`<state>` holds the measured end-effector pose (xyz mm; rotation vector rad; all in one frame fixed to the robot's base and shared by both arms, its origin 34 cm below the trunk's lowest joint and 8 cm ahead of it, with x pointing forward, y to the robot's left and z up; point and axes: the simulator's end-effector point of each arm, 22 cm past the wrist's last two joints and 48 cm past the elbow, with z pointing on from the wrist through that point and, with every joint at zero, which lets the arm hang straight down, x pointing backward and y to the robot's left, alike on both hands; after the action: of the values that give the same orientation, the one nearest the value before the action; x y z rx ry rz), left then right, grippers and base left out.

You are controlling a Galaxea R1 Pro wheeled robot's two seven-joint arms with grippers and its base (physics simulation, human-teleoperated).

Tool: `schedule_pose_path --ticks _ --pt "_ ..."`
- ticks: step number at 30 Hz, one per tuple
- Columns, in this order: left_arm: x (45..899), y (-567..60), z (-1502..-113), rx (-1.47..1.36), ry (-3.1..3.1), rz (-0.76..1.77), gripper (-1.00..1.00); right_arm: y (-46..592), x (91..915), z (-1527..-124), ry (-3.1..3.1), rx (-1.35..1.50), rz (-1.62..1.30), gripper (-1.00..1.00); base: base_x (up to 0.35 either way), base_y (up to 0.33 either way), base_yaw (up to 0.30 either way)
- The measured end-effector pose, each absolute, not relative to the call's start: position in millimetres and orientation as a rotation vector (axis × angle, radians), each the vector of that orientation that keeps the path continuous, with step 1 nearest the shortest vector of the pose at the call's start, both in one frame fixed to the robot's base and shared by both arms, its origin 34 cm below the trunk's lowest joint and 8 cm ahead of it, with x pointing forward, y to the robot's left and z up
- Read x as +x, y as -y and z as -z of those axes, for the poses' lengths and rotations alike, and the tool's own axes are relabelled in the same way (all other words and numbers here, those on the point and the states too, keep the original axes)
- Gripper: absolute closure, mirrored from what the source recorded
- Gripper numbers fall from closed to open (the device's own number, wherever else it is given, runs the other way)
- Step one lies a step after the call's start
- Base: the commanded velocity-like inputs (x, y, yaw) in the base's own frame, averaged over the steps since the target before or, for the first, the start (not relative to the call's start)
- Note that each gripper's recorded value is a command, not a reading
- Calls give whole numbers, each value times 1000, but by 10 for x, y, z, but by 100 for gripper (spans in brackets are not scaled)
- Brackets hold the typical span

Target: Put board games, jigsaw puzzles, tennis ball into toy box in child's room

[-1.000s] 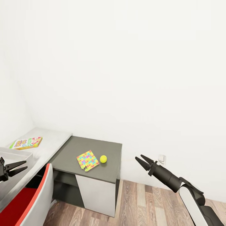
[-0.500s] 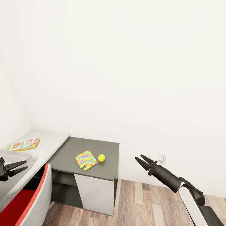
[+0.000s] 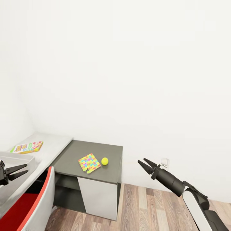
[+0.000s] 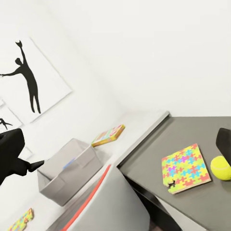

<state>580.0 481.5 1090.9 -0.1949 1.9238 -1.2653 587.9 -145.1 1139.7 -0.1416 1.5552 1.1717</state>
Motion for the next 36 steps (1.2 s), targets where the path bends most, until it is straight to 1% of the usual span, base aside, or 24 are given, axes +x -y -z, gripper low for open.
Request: schedule_pose_path --ticks 8,26,36 --pt "5790 -4814 -10960 -188 -1914 1264 -100 1449 5864 -11449 -1546 -148 -1169 -100 -100 15 158" --pt "5766 -4814 -11067 -172 -1895 1261 -100 1450 5831 -11558 -1526 -160 -1163 -100 -121 4 206" --pt "5753 -4814 -11118 -166 -1886 1261 -100 1453 5817 -11605 -1518 -165 -1158 -100 -48 144 237"
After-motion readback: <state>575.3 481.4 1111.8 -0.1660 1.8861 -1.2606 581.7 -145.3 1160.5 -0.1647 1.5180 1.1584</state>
